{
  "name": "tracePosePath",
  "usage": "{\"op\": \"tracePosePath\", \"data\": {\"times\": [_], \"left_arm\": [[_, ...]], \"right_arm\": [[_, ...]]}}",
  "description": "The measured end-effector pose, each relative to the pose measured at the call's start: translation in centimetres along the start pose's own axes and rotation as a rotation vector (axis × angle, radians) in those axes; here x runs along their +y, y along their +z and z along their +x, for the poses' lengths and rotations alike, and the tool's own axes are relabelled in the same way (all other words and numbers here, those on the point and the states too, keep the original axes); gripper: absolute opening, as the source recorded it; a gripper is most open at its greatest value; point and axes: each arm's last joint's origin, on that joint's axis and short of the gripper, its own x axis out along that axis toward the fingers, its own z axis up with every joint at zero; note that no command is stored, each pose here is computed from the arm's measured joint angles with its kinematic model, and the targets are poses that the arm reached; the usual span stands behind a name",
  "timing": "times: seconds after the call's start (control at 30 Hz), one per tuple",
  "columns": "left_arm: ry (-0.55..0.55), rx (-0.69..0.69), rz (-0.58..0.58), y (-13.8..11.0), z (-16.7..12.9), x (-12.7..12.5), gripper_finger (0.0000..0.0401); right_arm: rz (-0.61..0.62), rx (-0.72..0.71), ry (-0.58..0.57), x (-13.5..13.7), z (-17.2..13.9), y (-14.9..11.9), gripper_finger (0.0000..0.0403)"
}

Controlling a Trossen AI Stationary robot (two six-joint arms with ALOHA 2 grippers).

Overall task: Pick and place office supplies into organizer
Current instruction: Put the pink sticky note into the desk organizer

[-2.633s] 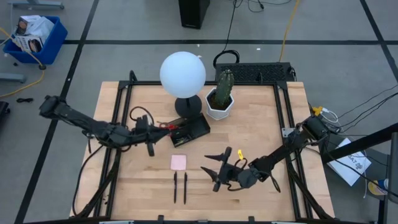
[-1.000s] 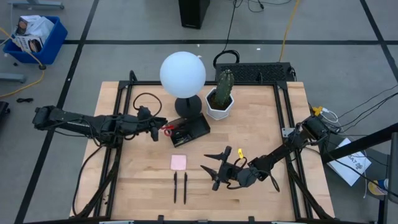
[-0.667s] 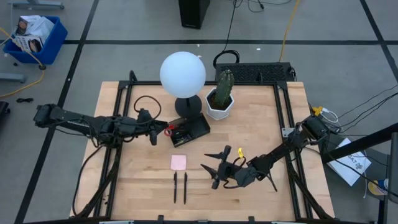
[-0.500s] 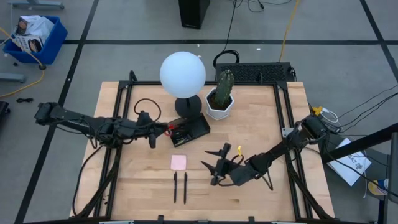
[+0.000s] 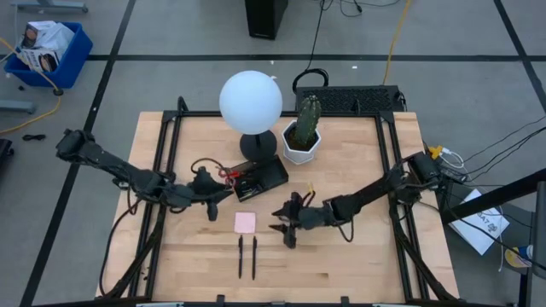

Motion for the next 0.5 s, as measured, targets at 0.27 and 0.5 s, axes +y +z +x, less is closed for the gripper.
{"op": "tracePosePath", "data": {"times": [0.27,0.5], "left_arm": [[-0.131,-0.106,0.046,-0.4,-0.9,-3.1,0.0088],[-0.128,-0.206,0.122,-0.5,-2.7,-4.4,0.0088]], "right_arm": [[0.16,0.018,-0.022,-2.7,0.8,1.2,0.0204],[0.229,0.027,-0.011,-3.4,1.1,1.6,0.0203]]}}
